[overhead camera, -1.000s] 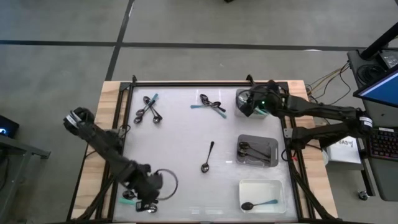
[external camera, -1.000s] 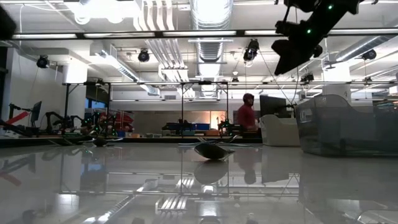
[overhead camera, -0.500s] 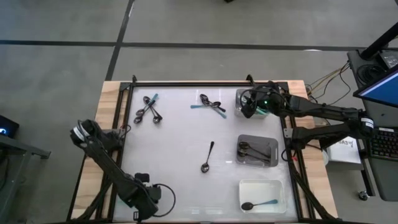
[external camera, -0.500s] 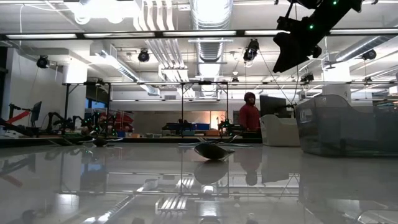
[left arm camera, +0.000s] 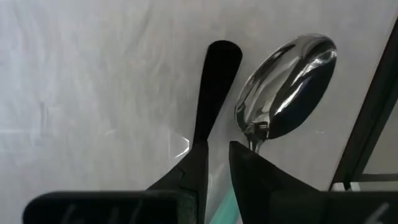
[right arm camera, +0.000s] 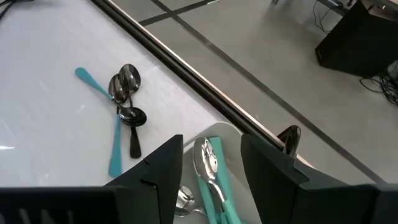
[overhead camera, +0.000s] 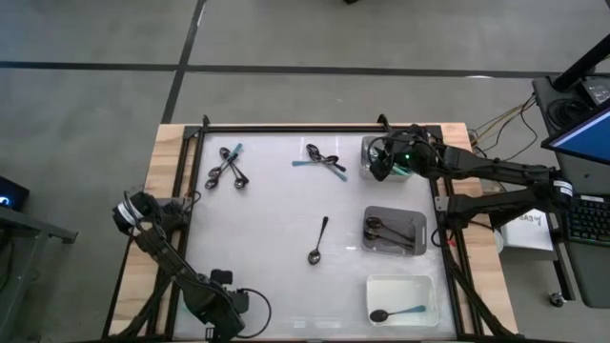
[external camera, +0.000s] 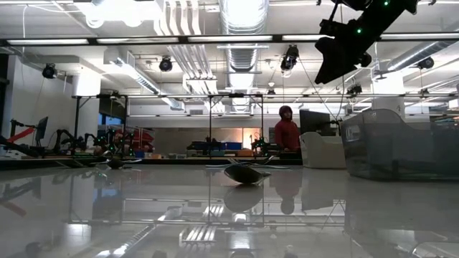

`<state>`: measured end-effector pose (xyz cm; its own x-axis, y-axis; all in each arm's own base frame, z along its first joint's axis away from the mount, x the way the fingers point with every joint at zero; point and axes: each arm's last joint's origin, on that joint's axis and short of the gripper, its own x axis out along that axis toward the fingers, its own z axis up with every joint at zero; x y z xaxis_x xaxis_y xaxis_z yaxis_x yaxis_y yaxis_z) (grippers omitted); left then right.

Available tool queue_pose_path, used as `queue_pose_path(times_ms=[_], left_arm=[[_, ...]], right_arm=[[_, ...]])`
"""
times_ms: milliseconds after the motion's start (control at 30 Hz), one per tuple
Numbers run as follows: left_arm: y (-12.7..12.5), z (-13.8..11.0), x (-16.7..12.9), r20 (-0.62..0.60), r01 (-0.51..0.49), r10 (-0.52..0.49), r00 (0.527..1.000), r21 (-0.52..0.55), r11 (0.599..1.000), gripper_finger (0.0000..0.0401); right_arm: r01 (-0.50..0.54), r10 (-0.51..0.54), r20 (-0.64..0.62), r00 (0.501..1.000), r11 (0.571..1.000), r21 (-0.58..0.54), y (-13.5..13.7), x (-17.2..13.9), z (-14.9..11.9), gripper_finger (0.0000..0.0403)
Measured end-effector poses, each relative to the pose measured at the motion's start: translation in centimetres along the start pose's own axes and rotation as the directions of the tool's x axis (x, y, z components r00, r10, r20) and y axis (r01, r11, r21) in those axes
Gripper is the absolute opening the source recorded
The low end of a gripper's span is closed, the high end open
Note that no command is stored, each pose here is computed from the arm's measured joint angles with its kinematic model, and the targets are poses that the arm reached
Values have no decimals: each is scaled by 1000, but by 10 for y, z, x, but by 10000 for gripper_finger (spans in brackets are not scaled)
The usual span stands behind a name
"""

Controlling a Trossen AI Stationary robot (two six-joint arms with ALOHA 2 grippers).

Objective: Sort silverware by color (type)
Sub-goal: Put the black spoon into the black bin

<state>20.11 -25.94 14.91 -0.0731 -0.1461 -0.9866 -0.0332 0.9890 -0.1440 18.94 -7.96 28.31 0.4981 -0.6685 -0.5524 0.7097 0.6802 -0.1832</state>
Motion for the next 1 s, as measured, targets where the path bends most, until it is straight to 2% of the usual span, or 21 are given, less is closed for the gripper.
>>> queue_pose_path(times_ms=[300, 667, 1000], left_arm=[[-4, -3, -7, 11, -2, 2, 1000, 27, 1000, 50], [2, -15, -1, -47, -75, 77, 996, 28, 997, 50], [1, -17, -8, -41, -68, 69, 997, 43, 997, 50]], right_arm=[[0, 0, -1, 1000, 1000, 1, 0, 0, 0, 155], [0, 0, -2, 1000, 1000, 2, 0, 0, 0, 153], [0, 0, -4, 1000, 1000, 8, 0, 0, 0, 153]])
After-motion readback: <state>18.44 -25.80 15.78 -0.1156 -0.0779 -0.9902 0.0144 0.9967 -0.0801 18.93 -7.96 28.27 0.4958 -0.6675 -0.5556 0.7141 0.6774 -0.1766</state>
